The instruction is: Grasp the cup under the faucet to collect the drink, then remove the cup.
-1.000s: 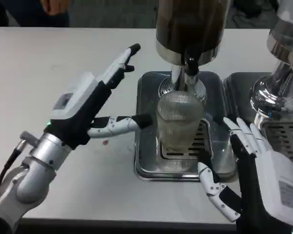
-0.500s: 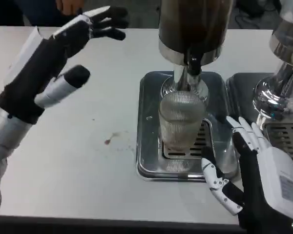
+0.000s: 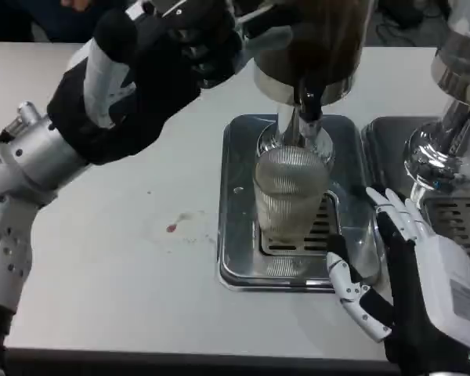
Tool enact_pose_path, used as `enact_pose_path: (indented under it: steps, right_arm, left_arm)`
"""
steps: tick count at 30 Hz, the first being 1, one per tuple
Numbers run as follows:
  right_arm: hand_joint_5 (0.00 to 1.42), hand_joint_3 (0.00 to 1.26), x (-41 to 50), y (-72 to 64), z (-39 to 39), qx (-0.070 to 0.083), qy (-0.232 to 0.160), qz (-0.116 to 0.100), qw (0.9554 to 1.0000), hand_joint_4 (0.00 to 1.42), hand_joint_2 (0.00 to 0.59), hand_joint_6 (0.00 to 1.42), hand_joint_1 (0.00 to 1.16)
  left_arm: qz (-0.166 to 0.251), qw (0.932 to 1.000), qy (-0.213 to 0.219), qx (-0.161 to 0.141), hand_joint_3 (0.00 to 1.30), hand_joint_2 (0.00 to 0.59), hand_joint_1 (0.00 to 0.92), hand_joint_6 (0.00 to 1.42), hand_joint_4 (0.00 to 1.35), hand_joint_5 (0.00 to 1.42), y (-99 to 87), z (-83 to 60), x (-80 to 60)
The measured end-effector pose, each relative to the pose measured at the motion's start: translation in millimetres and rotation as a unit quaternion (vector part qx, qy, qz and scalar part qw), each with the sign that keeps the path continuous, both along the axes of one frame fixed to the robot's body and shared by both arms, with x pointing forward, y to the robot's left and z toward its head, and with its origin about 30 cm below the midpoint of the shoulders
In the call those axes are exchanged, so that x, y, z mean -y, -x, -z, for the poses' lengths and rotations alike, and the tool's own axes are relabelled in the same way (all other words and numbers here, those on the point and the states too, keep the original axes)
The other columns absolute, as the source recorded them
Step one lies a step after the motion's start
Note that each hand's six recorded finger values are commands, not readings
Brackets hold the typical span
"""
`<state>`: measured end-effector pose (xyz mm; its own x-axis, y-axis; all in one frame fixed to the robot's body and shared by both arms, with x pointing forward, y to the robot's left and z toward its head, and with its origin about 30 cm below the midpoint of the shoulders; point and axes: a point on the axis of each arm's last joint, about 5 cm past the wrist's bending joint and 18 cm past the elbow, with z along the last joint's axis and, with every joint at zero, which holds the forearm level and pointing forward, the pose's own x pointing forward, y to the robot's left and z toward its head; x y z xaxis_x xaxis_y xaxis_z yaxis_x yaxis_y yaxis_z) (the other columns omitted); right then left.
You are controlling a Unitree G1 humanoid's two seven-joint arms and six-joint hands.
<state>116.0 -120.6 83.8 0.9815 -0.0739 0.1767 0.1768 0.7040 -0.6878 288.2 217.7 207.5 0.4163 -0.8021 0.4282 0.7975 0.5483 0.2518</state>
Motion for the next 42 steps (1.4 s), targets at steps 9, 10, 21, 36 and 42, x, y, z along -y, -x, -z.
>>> enact_pose_path:
  steps: [9, 10, 21, 36, 42]
  right_arm:
    - [0.07, 0.21, -2.2, 0.0, 0.3, 0.005, -0.008, 0.009, 0.9999, 0.11, 0.455, 0.11, 0.38]
    - [0.07, 0.21, -2.6, 0.1, 0.4, 0.005, -0.009, 0.010, 0.9999, 0.11, 0.455, 0.11, 0.38]
    - [0.07, 0.21, -4.0, 3.1, 1.9, 0.004, -0.014, 0.017, 0.9998, 0.11, 0.455, 0.11, 0.38]
    - [0.07, 0.21, -6.6, 3.4, 2.9, 0.002, -0.018, 0.018, 0.9997, 0.12, 0.455, 0.11, 0.38]
    - [0.08, 0.21, -8.6, 3.7, 3.0, 0.002, -0.024, 0.021, 0.9995, 0.12, 0.455, 0.11, 0.38]
  left_arm:
    - [0.013, 0.9998, -0.001, -0.018, 0.03, 0.049, 0.000, 0.04, 0.00, 0.05, -17.5, -1.3, 20.0]
    - [0.011, 0.9997, -0.004, -0.023, 0.03, 0.049, 0.000, 0.04, 0.00, 0.05, -19.1, 0.8, 21.5]
    - [-0.015, 0.9986, -0.025, -0.045, 0.04, 0.049, 0.000, 0.04, 0.00, 0.06, -29.6, 14.8, 24.7]
    - [-0.017, 0.9919, -0.081, -0.096, 0.04, 0.050, 0.000, 0.04, 0.00, 0.06, -36.7, 41.1, 29.2]
    - [-0.016, 0.9903, -0.103, -0.092, 0.04, 0.048, 0.000, 0.04, 0.00, 0.05, -38.7, 41.9, 31.6]
